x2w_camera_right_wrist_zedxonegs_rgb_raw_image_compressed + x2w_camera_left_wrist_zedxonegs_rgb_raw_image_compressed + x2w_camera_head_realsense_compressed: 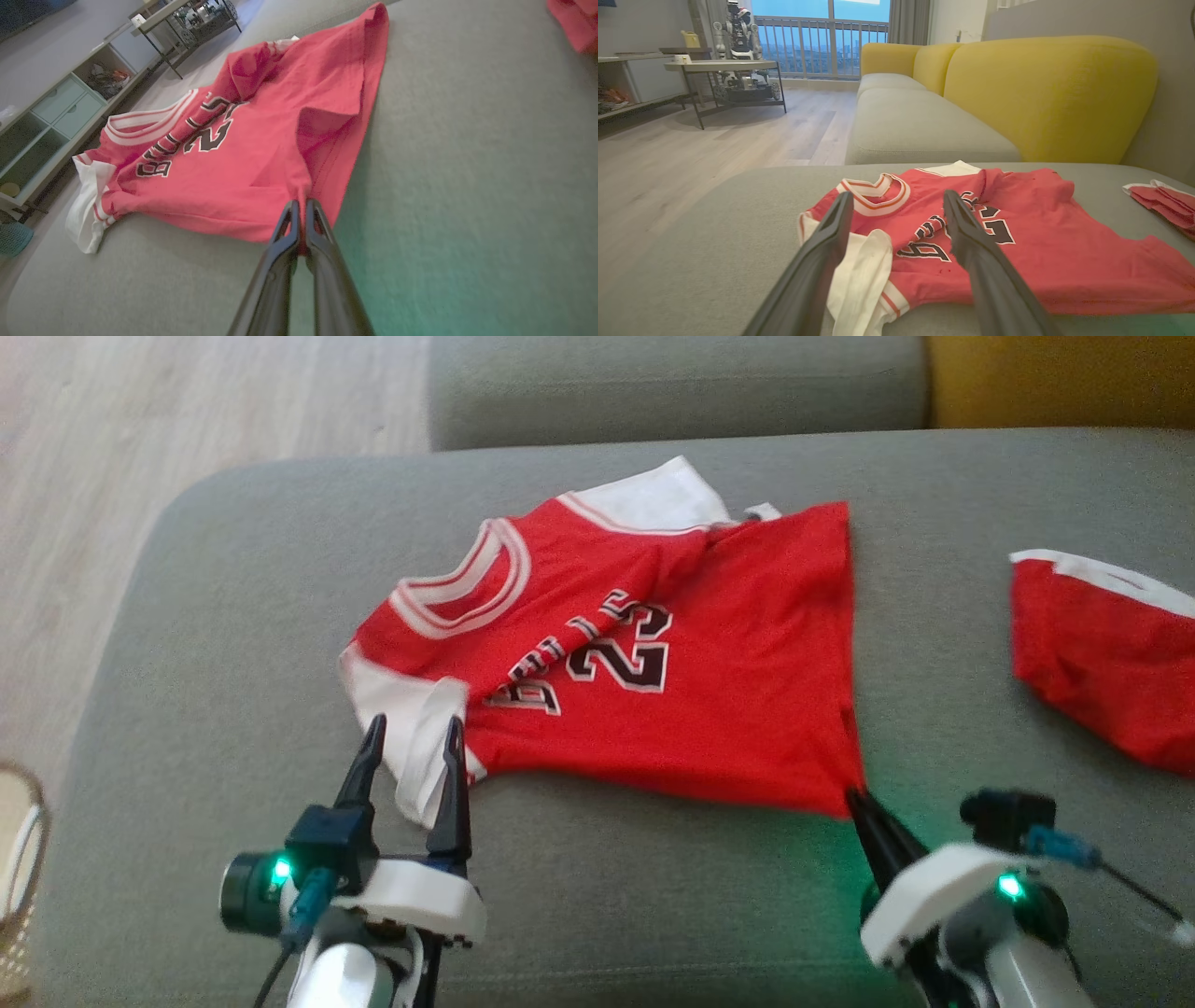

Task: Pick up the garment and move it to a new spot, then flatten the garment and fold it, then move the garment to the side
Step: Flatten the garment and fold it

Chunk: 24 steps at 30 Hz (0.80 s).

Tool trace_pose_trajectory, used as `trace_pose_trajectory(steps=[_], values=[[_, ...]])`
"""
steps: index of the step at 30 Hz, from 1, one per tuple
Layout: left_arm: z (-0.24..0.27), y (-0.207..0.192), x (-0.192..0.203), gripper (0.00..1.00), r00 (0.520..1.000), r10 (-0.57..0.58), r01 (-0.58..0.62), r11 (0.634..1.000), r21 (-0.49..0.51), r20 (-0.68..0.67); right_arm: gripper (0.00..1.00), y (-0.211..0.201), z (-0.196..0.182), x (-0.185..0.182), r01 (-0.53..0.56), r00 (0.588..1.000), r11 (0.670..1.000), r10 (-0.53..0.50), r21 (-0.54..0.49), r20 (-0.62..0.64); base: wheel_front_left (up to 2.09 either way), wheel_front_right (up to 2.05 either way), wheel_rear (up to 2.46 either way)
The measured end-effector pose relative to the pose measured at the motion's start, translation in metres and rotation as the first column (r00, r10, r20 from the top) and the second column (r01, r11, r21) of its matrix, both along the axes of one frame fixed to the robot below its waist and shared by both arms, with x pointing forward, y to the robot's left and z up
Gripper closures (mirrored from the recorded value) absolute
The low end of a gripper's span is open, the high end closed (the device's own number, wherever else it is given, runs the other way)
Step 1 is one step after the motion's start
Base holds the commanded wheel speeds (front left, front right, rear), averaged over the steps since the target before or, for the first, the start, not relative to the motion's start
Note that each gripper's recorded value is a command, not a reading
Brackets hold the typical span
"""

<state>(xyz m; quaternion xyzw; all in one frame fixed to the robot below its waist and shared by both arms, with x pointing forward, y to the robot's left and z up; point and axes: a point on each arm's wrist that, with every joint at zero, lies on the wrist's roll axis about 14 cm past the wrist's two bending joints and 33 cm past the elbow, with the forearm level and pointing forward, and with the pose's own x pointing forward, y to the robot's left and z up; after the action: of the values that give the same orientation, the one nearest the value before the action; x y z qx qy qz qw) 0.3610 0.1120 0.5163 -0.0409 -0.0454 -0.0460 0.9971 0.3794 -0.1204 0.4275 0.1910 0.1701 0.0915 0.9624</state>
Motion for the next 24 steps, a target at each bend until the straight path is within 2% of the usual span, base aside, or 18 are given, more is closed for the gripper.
trace_pose_trajectory(steps=[2,4,10,24], values=[[-0.008,-0.006,0.0,0.0,1.0,-0.019,0.019,1.0,0.012,-0.023,1.0,-0.009,-0.005,-0.015,0.017,1.0,1.0,-0.018,-0.017,-0.023,0.0,0.0,0.0],[-0.024,-0.01,0.0,0.0,0.997,-0.031,0.035,0.997,0.065,-0.065,1.0,-0.015,-0.007,-0.024,0.029,0.999,0.999,-0.03,-0.027,-0.036,0.0,0.0,0.0],[-0.07,-0.01,0.011,0.0,0.979,-0.015,0.049,0.985,0.166,-0.204,1.0,-0.017,-0.002,-0.03,0.042,0.999,0.999,-0.042,-0.002,-0.03,0.0,0.0,0.0],[-0.09,-0.004,0.053,0.0,0.961,0.02,0.046,0.972,0.232,-0.276,1.0,-0.016,-0.017,-0.032,0.05,0.996,0.999,-0.049,0.015,-0.075,0.0,0.0,0.0]])
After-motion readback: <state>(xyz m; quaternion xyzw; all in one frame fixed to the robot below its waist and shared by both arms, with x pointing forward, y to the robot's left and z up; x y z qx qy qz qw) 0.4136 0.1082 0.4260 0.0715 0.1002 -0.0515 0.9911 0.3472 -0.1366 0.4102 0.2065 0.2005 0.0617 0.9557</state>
